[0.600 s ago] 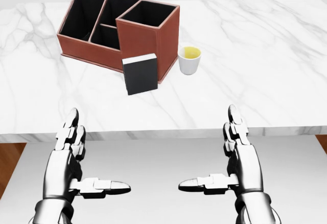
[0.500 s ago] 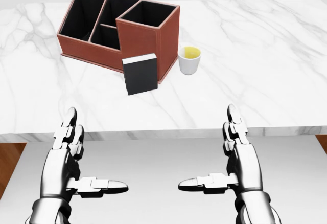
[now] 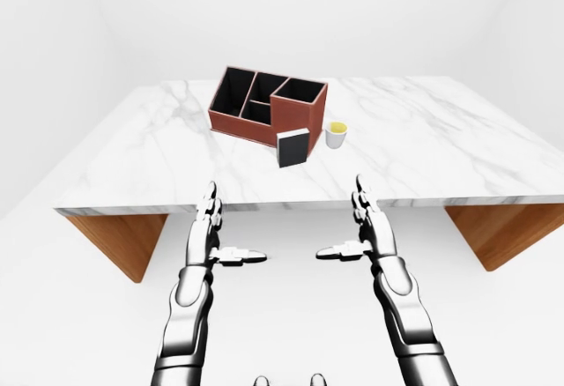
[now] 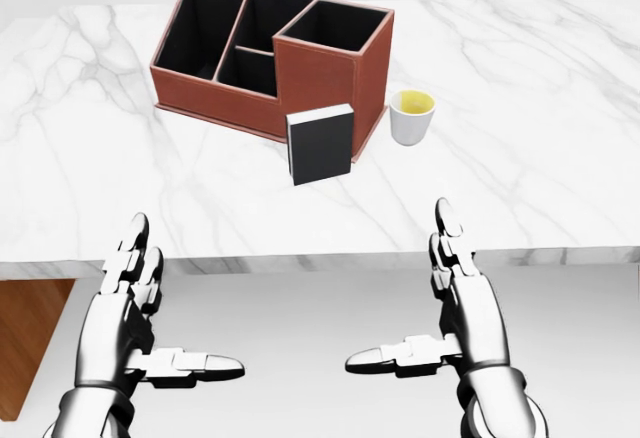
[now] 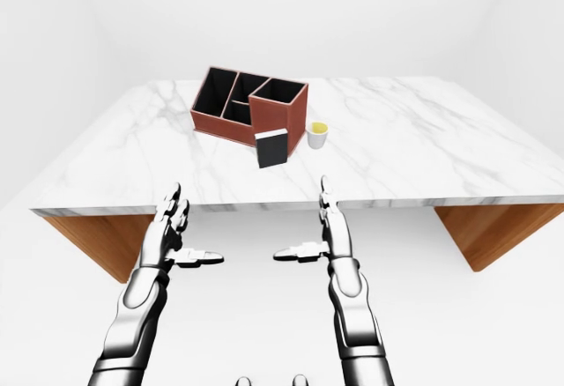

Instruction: Pick up the book and place it in the right compartment of the caddy.

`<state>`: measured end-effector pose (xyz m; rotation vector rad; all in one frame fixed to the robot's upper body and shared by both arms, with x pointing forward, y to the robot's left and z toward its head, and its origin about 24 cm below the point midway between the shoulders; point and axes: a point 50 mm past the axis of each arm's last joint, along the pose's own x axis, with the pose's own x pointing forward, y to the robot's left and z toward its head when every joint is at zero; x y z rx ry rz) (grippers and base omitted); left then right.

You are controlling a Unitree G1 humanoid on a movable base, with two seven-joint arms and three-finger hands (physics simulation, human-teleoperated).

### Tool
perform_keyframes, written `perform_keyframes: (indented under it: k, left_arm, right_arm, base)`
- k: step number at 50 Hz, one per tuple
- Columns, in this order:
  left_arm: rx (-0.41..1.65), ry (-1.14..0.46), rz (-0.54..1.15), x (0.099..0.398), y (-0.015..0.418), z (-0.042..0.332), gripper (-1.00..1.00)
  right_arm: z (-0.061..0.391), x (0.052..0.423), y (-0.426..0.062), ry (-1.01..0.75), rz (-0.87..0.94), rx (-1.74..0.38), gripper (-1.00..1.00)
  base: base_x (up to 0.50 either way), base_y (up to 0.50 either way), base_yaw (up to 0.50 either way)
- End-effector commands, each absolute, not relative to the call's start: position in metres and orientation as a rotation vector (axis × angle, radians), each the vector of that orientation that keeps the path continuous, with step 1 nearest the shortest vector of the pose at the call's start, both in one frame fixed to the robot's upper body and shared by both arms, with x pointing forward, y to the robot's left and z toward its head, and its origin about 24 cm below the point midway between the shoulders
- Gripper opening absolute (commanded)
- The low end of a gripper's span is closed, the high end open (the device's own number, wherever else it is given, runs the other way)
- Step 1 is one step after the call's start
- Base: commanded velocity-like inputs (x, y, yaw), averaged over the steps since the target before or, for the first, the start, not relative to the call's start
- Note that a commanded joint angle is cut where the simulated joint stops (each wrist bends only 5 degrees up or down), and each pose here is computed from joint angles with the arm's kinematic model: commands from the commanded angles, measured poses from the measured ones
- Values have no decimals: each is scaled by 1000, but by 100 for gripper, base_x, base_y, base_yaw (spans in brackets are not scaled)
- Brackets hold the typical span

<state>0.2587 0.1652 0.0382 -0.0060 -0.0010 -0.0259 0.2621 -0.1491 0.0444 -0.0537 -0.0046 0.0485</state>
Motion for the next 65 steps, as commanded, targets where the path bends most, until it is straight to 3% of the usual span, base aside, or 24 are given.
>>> perform_keyframes:
  k: [1,16,25,32,39,43,45,50,58,65]
  left_arm:
    - [-7,-1,-27,258,168,36,100]
    - [-29,-34,-45,256,170,42,100]
    - [-43,-45,-59,258,176,56,100]
    - [17,-58,-78,261,179,69,100]
    - [50,-170,-89,265,181,97,100]
    - [57,-241,-62,272,186,116,100]
    - [58,-277,-34,276,190,126,100]
    - [92,-330,-19,281,193,142,100]
    - [109,-508,-20,277,195,186,100]
    - [111,-593,-13,272,197,206,100]
  right_arm:
    - [48,261,-146,-15,79,-66,100]
    - [52,260,-144,-32,89,-100,100]
    - [72,269,-144,-66,111,-157,100]
    - [107,281,-141,-203,135,-190,100]
    - [134,289,-134,-304,162,-219,100]
    - [149,296,-140,-355,84,-156,100]
    - [147,301,-137,-337,164,-238,100]
    - [163,307,-141,-388,132,-253,100]
    - [202,290,-131,-555,224,-388,100]
    - [211,283,-128,-598,236,-433,100]
  base:
    - [0,50,0]
    - [0,50,0]
    - [0,0,0]
    - [0,0,0]
    - [0,0,0]
    - [0,0,0]
    - [0,0,0]
    - [0,0,0]
    - [0,0,0]
    - [0,0,0]
